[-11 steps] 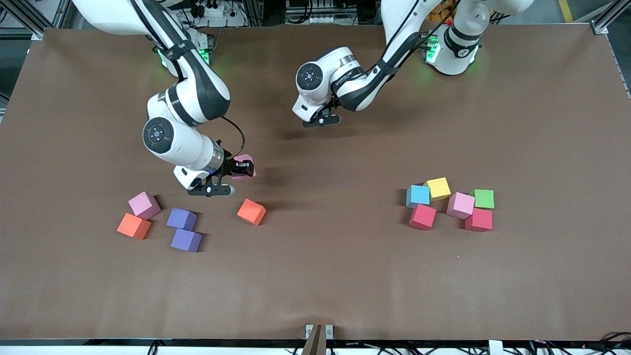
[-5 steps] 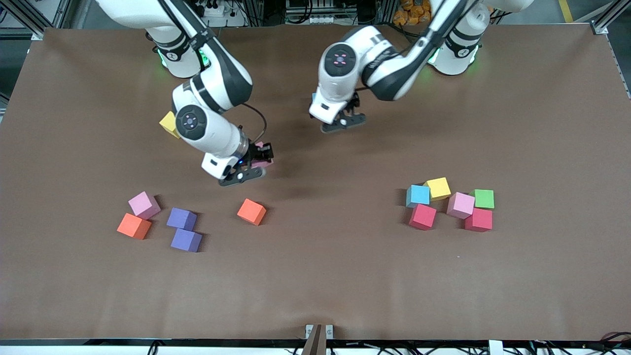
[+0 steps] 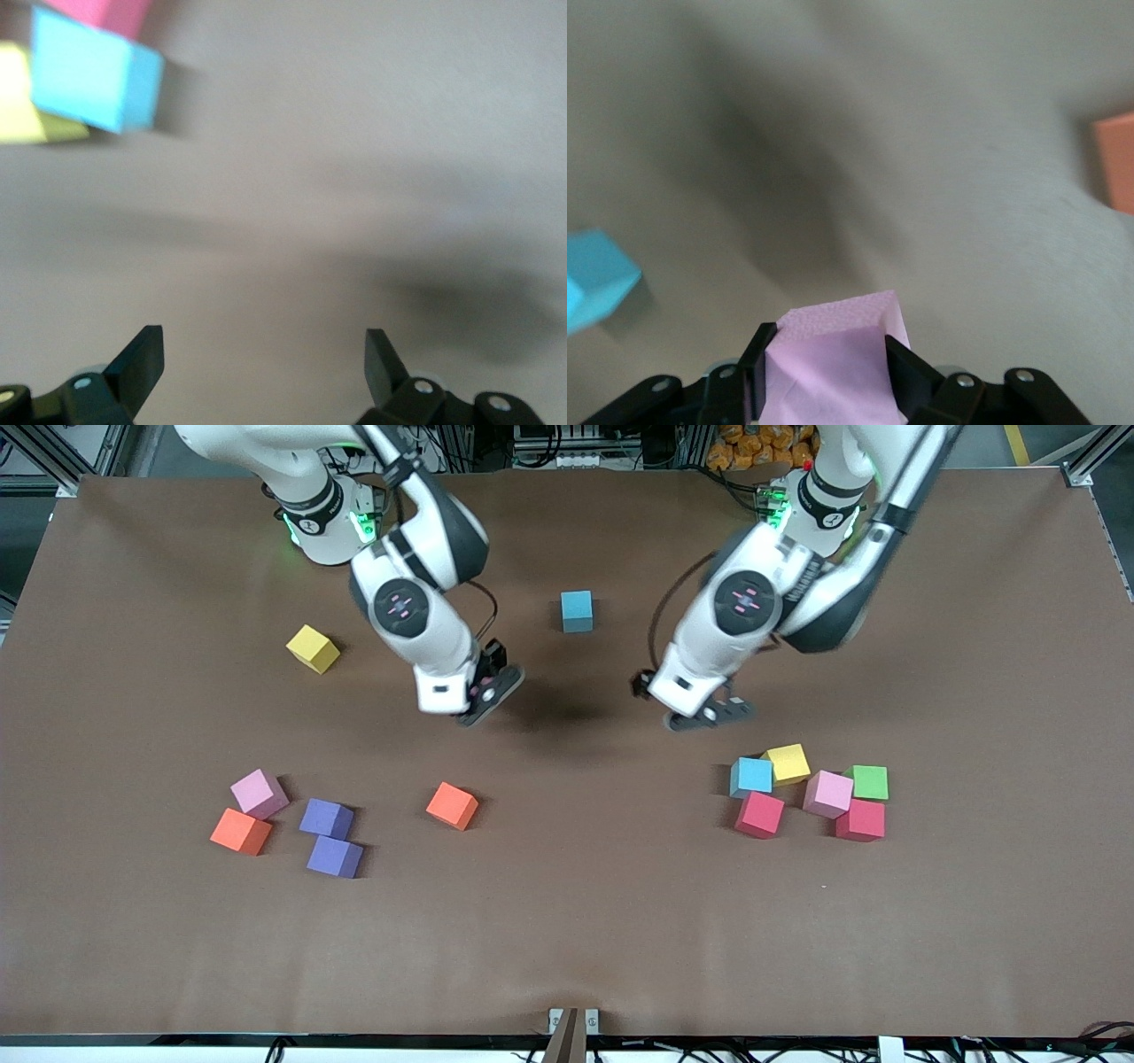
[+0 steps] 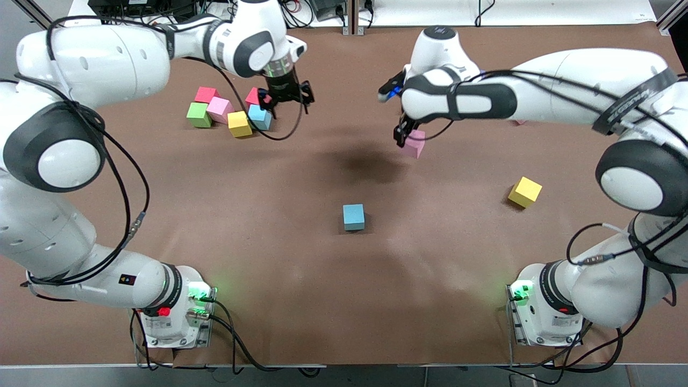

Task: Form number 2 with 11 blocks
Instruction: 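Set the pink cube beside cyan with the right gripper while the left gripper reaches red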

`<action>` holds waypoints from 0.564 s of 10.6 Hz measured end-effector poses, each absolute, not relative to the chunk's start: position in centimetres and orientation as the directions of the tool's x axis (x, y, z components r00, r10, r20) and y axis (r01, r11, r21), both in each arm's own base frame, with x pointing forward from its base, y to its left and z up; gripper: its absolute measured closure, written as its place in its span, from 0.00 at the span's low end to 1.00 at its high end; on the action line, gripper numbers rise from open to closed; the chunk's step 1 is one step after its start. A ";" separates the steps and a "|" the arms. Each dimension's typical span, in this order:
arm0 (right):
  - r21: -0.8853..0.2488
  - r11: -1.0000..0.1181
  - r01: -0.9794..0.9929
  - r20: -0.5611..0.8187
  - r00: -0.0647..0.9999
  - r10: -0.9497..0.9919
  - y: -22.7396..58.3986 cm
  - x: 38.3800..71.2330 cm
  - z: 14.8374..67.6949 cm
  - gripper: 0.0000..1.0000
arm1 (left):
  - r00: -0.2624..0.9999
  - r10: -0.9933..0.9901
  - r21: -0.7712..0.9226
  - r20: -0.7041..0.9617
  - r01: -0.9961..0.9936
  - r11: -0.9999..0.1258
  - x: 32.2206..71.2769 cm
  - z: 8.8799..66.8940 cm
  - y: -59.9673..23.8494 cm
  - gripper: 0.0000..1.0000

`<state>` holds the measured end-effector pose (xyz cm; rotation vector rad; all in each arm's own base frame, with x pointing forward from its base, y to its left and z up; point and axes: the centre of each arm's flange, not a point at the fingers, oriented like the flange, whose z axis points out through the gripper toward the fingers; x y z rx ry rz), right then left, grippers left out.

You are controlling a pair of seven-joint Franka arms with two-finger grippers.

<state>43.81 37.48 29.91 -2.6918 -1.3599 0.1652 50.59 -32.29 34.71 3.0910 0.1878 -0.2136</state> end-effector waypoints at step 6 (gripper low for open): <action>-0.200 -0.124 0.972 0.142 0.154 0.978 38.8 36.4 25.1 0.47 | 0.994 -0.081 0.033 -0.070 -0.079 -0.996 58.4 35.1 -20.9 0.00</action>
